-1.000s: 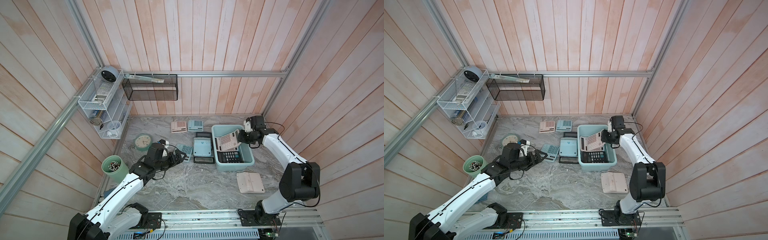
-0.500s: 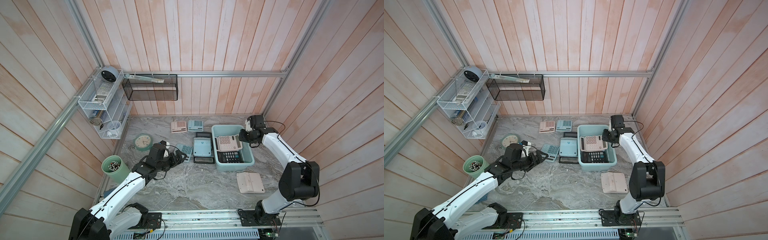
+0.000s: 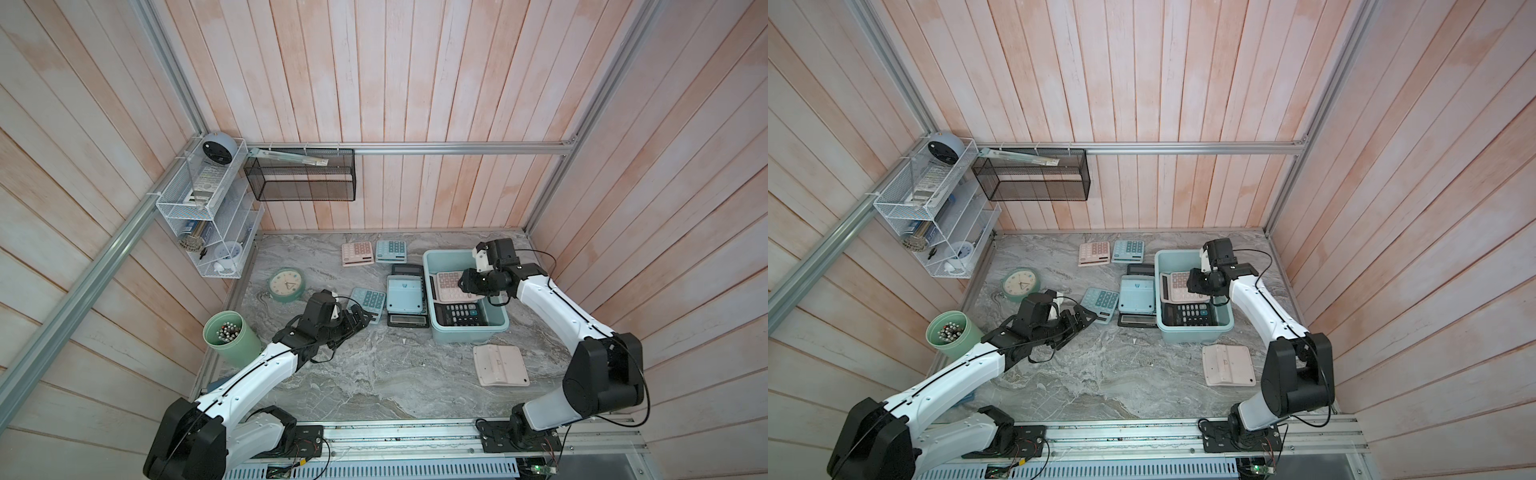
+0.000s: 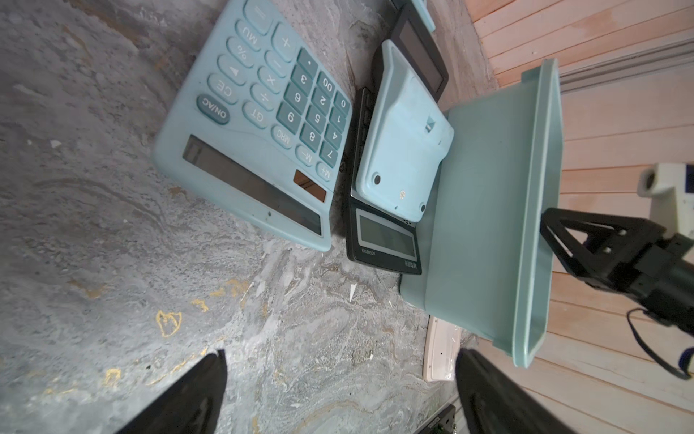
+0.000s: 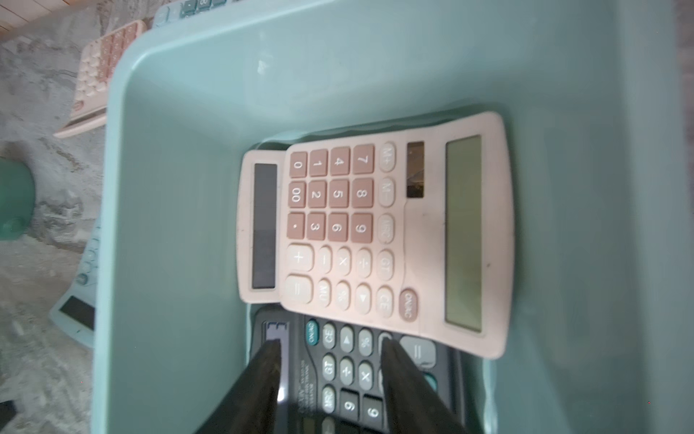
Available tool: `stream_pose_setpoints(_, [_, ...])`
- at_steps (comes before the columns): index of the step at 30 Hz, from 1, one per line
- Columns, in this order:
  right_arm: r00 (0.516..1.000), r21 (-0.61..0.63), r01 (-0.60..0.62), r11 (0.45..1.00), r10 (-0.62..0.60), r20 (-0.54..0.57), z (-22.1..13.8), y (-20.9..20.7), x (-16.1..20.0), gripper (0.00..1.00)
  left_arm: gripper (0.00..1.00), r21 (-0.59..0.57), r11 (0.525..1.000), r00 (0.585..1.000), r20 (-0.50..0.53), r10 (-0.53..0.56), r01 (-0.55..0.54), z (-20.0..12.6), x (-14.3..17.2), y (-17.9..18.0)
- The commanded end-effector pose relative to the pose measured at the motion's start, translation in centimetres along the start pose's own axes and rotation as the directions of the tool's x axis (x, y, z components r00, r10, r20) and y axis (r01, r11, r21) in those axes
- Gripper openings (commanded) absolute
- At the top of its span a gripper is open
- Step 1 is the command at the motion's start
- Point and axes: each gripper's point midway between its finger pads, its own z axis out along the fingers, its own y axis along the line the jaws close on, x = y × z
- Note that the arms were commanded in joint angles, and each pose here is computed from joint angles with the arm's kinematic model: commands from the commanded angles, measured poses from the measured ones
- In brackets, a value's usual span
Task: Put the calculator in the storage box
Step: Place the calculator in the storage box.
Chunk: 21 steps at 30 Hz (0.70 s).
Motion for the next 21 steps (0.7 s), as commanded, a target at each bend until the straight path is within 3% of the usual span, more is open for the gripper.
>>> stream_pose_setpoints(1, [0.996,-0.134,0.033,0.99,-0.022,0.082,-3.3,3.6,0.0,0.59,1.0,0.052,0.994,0.995,0.028,-0.094,0.093,1.3,-0.5,0.0])
stream_pose_setpoints(10, [0.994,-0.18,0.052,0.982,-0.035,0.1,-7.1,4.5,1.6,0.67,0.91,-0.082,0.983,0.984,0.076,-0.161,0.167,2.1,-3.3,4.6])
stream_pose_setpoints(17, [0.995,-0.242,0.047,0.969,-0.025,0.092,-8.1,5.3,2.7,0.67,0.74,-0.098,0.978,0.983,0.057,-0.177,0.182,2.4,-5.5,5.6])
stream_pose_setpoints(21, [0.996,-0.261,0.051,0.964,-0.029,0.088,-8.4,5.7,3.0,0.68,0.68,-0.016,0.974,0.974,-0.003,-0.228,0.228,3.8,-5.3,4.5])
